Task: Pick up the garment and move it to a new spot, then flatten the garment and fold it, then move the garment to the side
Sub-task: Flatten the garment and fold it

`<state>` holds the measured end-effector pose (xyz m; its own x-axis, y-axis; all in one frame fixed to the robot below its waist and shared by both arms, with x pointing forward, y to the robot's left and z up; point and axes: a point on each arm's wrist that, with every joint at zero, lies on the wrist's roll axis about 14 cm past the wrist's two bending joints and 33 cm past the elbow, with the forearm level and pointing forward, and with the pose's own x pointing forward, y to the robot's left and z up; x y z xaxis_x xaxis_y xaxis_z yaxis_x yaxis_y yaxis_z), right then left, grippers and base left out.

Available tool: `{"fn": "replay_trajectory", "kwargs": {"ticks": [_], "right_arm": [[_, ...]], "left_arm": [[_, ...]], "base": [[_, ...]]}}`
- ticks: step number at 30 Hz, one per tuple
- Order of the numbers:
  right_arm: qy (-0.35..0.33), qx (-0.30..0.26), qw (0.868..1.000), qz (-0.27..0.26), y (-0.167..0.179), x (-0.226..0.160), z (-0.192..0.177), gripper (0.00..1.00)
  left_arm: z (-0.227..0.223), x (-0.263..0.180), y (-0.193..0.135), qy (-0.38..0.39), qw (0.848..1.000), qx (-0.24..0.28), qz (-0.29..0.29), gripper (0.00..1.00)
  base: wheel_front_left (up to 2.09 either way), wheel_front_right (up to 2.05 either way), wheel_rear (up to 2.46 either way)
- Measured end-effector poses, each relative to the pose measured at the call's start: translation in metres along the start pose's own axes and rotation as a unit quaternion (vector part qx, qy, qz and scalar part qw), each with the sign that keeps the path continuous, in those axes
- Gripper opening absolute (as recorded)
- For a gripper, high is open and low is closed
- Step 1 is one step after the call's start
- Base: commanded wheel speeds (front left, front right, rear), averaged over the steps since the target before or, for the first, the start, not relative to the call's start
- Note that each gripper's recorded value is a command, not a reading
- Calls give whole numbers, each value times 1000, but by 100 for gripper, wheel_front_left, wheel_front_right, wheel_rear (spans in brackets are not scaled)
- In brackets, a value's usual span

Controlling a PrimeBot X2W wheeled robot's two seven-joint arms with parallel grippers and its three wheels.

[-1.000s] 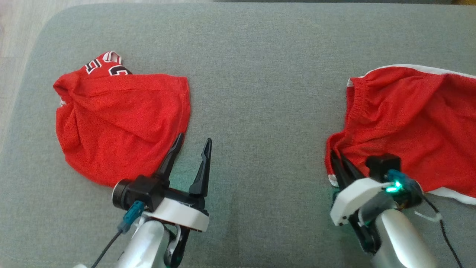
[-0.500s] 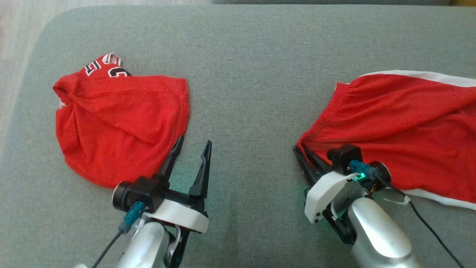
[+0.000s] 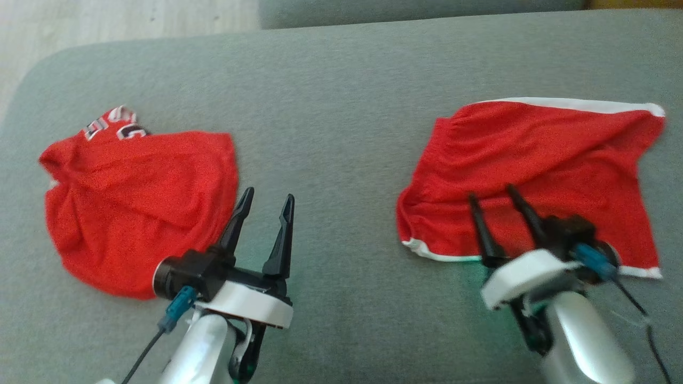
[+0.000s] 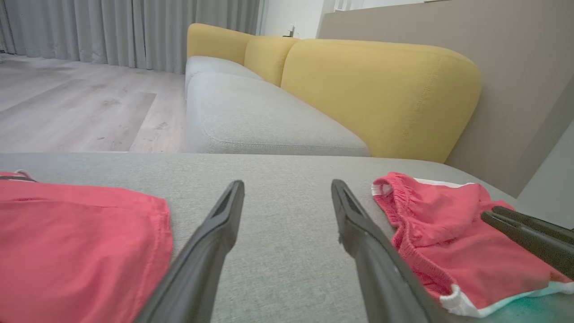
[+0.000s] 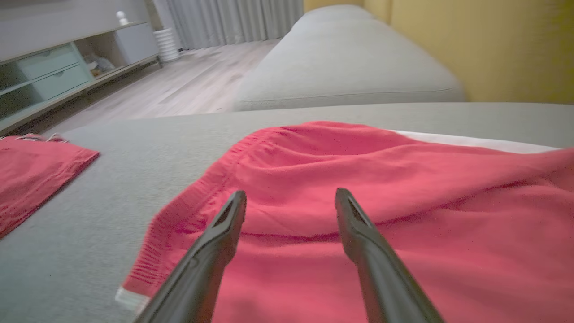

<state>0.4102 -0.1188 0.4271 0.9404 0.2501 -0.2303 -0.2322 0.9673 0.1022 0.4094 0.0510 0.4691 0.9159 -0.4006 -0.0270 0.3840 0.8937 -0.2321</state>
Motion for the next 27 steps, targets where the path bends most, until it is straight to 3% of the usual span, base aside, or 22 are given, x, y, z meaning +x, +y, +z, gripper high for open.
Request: {"fn": "replay_trajectory", "kwargs": {"ticks": [7,11,18,27], "right_arm": [[-57,1,990,-130,-76,-53,16,100],[-52,6,982,-183,-104,-83,7,100],[-41,17,978,-202,-110,-97,-4,100],[-39,25,975,-219,-121,-96,-8,100]], "left_arm": [[2,10,-30,-3,999,4,-50,100],[-2,13,-55,3,996,9,-91,100],[-32,11,-85,50,986,38,-157,100],[-78,6,-130,151,950,64,-265,100]], "base": [[0,0,0],[0,0,0],[0,0,0],[0,0,0]]}}
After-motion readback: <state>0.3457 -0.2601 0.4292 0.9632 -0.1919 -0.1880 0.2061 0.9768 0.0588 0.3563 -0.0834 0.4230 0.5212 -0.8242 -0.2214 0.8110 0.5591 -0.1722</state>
